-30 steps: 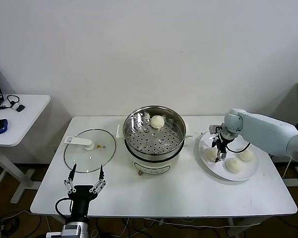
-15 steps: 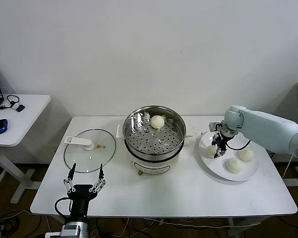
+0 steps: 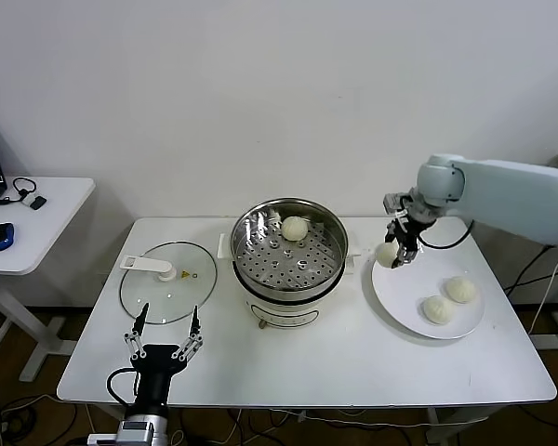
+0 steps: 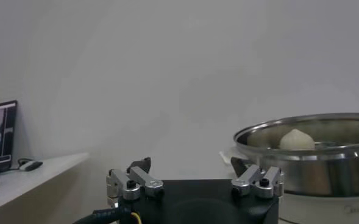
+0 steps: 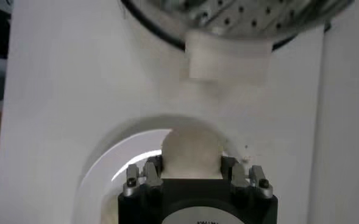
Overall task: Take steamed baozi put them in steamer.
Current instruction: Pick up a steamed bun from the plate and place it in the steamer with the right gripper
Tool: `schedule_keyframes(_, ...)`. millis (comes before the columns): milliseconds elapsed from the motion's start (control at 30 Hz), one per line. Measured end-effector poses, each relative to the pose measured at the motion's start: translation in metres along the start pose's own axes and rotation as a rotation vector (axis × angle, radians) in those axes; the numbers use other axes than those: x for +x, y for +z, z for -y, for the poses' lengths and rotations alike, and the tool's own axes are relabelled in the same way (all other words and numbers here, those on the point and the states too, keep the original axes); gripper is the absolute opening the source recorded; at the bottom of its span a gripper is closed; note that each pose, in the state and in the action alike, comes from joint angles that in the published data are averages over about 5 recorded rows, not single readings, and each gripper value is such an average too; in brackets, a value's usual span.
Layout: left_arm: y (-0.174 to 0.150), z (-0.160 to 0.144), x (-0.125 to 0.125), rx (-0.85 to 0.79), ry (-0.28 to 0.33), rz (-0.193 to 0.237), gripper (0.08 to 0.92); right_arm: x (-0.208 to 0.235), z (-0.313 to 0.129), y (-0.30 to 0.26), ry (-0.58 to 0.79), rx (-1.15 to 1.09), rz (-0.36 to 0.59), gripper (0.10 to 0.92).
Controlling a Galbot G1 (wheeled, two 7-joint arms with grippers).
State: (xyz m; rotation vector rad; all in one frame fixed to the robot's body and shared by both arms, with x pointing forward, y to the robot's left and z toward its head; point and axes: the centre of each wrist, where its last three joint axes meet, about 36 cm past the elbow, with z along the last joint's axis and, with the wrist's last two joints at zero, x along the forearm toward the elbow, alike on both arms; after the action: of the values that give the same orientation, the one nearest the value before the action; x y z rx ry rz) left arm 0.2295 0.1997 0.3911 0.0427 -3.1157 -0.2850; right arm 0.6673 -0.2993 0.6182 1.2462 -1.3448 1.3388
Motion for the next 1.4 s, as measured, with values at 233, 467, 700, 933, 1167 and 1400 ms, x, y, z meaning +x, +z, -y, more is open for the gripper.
schedule_keyframes(233, -0.003, 0.001, 0.000, 0.006, 0.010, 0.009, 0.823, 0.056, 0.002, -0.049, 0.022, 0.016, 0.052, 0.619)
schedule_keyframes(467, -0.003, 0.001, -0.001, -0.003, 0.015, 0.014, 0.823, 0.072, 0.003, -0.097, 0.028, 0.027, 0.079, 0.619)
schedule_keyframes(700, -0.005, 0.001, 0.000, -0.007, 0.020, 0.016, 0.823, 0.062, 0.014, -0.148, 0.036, 0.052, 0.091, 0.621)
schedule_keyframes(933, -0.006, 0.001, 0.000, -0.008, 0.017, 0.016, 0.823, 0.039, 0.030, -0.196, 0.040, 0.074, 0.111, 0.628)
schedule_keyframes(1167, -0.009, 0.000, 0.000, -0.006, 0.011, 0.018, 0.823, 0.009, 0.042, -0.234, 0.036, 0.085, 0.132, 0.636)
schedule_keyframes(1400, -0.009, -0.002, 0.001, -0.010, 0.007, 0.015, 0.823, -0.024, 0.045, -0.254, 0.021, 0.082, 0.138, 0.636)
